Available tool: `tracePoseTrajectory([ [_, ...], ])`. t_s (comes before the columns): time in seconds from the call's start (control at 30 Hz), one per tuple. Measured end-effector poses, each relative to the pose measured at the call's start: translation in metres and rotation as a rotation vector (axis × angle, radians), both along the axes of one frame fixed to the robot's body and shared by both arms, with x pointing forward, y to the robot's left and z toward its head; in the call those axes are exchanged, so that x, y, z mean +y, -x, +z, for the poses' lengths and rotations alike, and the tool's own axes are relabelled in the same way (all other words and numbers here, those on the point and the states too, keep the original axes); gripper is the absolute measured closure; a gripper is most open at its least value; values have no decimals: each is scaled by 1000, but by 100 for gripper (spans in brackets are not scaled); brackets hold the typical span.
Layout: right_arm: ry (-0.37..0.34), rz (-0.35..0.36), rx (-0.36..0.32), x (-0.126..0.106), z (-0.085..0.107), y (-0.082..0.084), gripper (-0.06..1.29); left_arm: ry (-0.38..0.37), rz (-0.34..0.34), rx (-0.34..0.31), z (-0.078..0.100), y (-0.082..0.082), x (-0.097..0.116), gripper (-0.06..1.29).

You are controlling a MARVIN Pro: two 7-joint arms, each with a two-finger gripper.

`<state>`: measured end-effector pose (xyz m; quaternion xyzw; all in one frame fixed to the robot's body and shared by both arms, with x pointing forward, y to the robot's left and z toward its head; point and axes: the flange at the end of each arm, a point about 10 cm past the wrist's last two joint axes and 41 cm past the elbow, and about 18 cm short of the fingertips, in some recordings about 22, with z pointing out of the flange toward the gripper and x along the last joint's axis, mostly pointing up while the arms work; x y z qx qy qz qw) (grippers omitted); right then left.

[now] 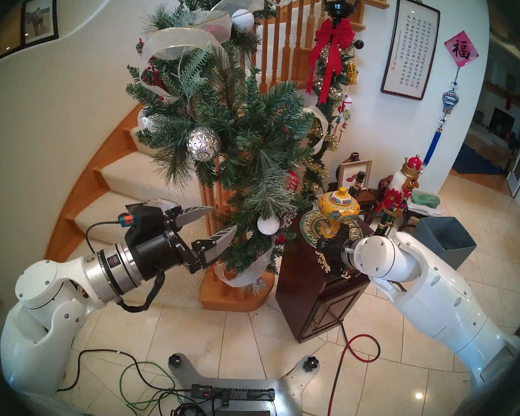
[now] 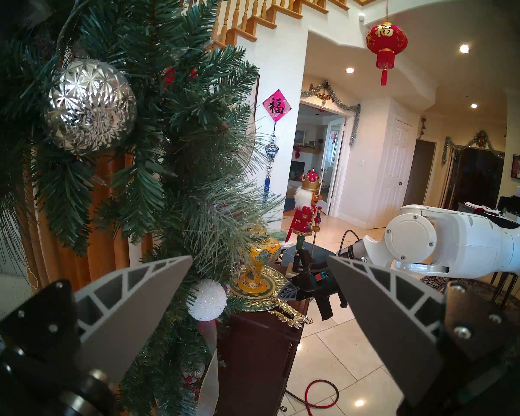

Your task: Hang the ornament onto the Christmas-tree-style decoration

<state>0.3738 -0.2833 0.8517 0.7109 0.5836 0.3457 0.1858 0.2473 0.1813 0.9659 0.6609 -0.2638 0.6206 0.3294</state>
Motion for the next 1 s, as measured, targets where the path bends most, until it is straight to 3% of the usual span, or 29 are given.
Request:
tracePoseTrajectory([
  [1.0, -13, -32, -75, -11, 30, 10, 127, 0, 0, 0, 0, 0, 0, 0],
])
